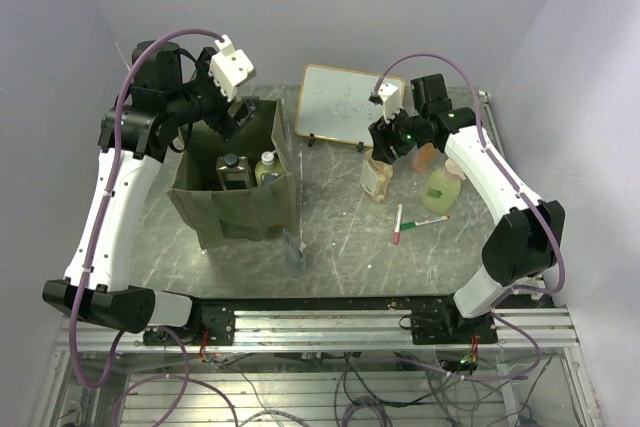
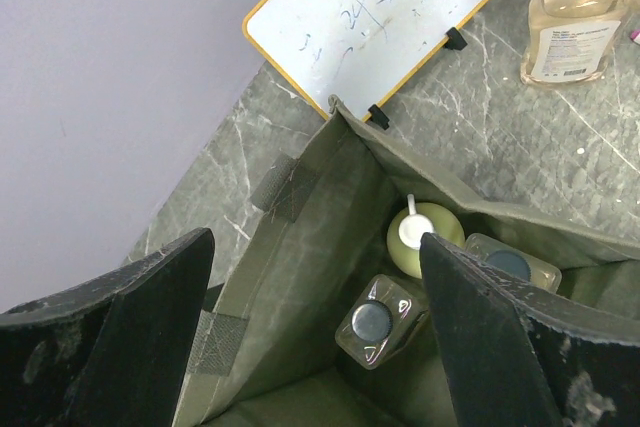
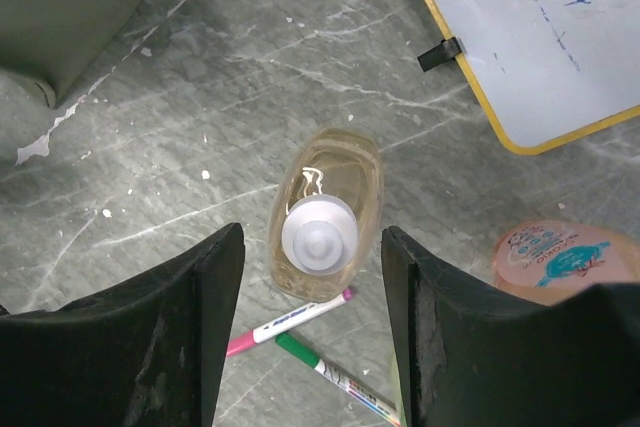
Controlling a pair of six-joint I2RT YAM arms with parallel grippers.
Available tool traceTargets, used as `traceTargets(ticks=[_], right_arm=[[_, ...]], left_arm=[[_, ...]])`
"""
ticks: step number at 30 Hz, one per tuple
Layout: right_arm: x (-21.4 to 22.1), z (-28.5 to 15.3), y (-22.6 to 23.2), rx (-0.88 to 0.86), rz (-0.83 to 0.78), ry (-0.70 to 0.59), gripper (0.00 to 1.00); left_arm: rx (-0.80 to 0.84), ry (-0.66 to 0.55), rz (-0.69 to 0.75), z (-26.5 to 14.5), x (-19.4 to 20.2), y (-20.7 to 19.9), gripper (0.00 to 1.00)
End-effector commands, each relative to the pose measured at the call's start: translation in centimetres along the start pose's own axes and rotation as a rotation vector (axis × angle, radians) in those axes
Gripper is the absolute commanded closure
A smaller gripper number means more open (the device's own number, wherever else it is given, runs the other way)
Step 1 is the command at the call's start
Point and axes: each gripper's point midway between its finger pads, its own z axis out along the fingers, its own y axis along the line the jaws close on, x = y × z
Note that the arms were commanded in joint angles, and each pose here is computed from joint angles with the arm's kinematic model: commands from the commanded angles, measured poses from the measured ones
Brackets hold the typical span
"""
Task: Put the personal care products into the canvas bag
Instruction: Move the care product at the center of the board.
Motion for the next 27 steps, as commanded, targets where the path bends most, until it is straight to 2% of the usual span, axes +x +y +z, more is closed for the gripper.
traceTargets(ticks=[1,20,27], right_arm=[[-0.6,0.4,-0.2,0.016,0.011,0.001,0.44],[0.7,1.6,0.3,0.000,0.032,0.041,0.59],[1.1,1.7,0.3,0.005,0.041,0.050,0.59]], left_arm=[[0.003,-0.039,0.026,-1.1,-1.5,-0.4,0.06],[0.016,-0.039,0.033,-0.5,-1.4,-0.3,0.07],[0.014,-0.044,0.037,-0.4,-1.6,-0.1,0.07]])
